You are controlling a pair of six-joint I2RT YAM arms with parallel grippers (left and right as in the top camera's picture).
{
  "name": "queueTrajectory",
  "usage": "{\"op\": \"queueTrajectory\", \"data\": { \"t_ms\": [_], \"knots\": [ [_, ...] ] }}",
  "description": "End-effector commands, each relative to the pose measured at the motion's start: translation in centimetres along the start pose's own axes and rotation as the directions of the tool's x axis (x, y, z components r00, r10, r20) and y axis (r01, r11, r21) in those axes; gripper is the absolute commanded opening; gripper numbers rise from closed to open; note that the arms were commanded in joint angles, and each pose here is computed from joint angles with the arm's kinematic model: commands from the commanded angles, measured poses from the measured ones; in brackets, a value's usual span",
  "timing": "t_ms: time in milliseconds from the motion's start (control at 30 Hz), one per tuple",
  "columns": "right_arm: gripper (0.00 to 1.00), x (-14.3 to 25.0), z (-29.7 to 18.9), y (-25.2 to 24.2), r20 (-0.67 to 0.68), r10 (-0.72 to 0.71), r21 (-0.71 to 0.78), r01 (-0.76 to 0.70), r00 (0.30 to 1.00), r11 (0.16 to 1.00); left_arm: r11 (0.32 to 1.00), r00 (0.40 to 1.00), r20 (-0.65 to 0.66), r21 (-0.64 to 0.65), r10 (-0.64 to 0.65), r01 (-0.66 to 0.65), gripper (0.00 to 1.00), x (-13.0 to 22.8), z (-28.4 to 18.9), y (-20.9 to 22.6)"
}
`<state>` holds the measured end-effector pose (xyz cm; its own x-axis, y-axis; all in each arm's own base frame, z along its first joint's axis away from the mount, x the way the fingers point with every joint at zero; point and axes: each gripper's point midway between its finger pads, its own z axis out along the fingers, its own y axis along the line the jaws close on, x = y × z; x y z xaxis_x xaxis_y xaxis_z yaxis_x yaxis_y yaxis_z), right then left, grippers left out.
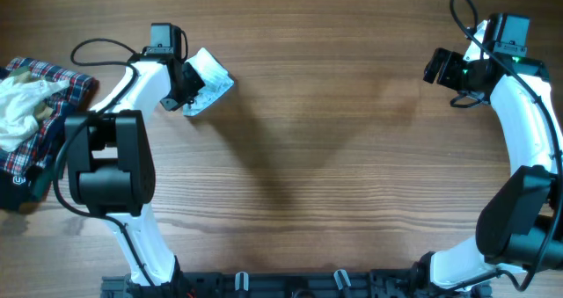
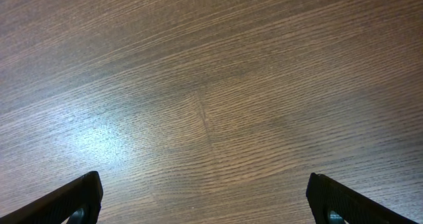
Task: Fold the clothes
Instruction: 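Place the bundle onto the clothes pile at left and open the left gripper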
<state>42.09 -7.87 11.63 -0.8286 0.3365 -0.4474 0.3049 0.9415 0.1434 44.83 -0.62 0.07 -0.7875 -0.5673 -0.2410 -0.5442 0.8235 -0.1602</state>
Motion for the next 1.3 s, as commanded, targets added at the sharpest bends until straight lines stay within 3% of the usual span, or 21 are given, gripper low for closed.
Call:
{"op": "queueTrajectory", "data": {
  "t_ms": [0,33,100,167,267,333,633,800,833,900,933,1133,1267],
  "knots": [
    [1.00,0.4,0.3,-0.1,-0.010,0.005,0.011,-0.005,1.000,1.000,1.000,0.999,-0.020,-0.005,0.031,-0.031,0.04,0.1,0.9,0.4],
    [1.00,0.4,0.3,-0.1,-0.010,0.005,0.011,-0.005,1.000,1.000,0.999,0.999,-0.004,0.004,0.034,-0.034,0.04,-0.3,0.2,0.1],
    [1.00,0.4,0.3,-0.1,-0.010,0.005,0.011,-0.005,1.000,1.000,0.999,0.999,0.022,-0.023,0.034,-0.034,0.49,-0.8,-0.2,0.6],
    [1.00,0.4,0.3,-0.1,-0.009,0.005,0.011,-0.005,1.000,1.000,0.998,0.999,0.030,-0.051,0.045,-0.044,0.80,-0.9,-0.3,1.1],
    [1.00,0.4,0.3,-0.1,-0.010,0.006,0.011,-0.005,1.000,1.000,0.991,0.991,0.050,-0.056,0.128,-0.125,0.84,-1.5,-0.3,1.0],
    [1.00,0.4,0.3,-0.1,-0.010,0.005,0.011,-0.005,1.000,1.000,0.980,0.979,0.069,-0.058,0.193,-0.190,0.84,-2.0,-0.2,0.8],
    [1.00,0.4,0.3,-0.1,-0.010,0.005,0.011,-0.005,1.000,1.000,0.980,0.976,0.092,-0.048,0.197,-0.193,0.80,-2.5,1.7,0.4],
    [1.00,0.4,0.3,-0.1,-0.010,0.005,0.011,-0.005,1.000,1.000,0.979,0.978,0.059,-0.062,0.199,-0.195,0.56,-1.7,1.7,0.9],
    [1.00,0.4,0.3,-0.1,-0.010,0.005,0.011,-0.005,1.000,1.000,0.979,0.978,0.056,-0.063,0.199,-0.196,0.46,-1.7,1.7,0.9],
    [1.00,0.4,0.3,-0.1,-0.009,0.005,0.011,-0.005,1.000,1.000,0.979,0.978,0.056,-0.063,0.199,-0.196,0.11,-1.7,1.7,0.9],
    [1.00,0.4,0.3,-0.1,-0.009,0.005,0.011,-0.005,1.000,1.000,0.979,0.978,0.056,-0.063,0.199,-0.196,0.04,-1.7,1.7,0.9],
    [1.00,0.4,0.3,-0.1,-0.009,0.005,0.011,-0.005,1.000,1.000,0.980,0.977,0.087,-0.050,0.197,-0.193,0.04,-2.5,1.0,0.4],
    [1.00,0.4,0.3,-0.1,-0.010,0.005,0.011,-0.005,1.000,1.000,0.982,0.965,0.185,-0.006,0.188,-0.190,0.04,-4.7,-2.7,-1.1]
  ]
}}
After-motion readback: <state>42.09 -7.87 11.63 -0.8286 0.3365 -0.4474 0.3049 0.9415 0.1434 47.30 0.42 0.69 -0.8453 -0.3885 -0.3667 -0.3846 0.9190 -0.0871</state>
